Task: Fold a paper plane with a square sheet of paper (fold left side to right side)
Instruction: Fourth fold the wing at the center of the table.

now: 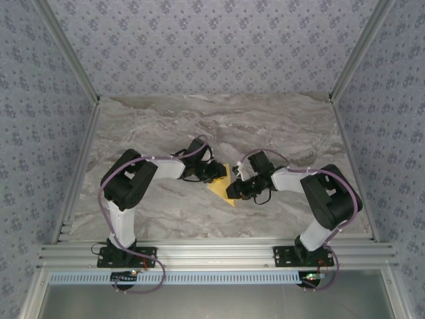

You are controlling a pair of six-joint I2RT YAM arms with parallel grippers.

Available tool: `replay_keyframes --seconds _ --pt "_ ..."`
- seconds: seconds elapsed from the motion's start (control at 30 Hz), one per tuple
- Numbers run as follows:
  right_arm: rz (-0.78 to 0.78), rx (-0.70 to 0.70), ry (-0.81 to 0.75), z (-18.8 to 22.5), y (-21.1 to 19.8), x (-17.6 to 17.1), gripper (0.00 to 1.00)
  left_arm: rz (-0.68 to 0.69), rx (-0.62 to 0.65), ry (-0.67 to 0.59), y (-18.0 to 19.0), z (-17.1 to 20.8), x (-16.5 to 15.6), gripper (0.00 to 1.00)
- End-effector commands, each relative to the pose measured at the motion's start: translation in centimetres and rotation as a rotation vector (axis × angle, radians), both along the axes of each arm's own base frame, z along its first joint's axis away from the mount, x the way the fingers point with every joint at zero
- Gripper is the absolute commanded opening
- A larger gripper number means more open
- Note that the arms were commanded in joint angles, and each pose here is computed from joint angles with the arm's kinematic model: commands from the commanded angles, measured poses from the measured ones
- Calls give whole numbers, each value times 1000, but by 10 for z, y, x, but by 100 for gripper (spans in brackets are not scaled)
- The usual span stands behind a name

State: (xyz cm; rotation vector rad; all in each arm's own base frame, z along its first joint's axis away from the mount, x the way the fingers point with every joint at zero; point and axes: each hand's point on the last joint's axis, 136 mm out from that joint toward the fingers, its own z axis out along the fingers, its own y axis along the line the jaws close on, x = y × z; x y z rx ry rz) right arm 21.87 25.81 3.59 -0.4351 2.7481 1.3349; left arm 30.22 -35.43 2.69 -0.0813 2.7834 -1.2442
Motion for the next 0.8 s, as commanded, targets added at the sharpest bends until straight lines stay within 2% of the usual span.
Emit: replay_keyframes --seconds 0.0,0.4,0.77 --pt "14 -54 45 -15 -8 -12 27 6 116 87 19 -39 -21 26" --pt "21 -138 63 -27 -18 -19 27 7 120 88 20 -40 -21 26" --pt "59 -181 137 -31 -26 -46 24 11 122 90 22 -41 -20 26"
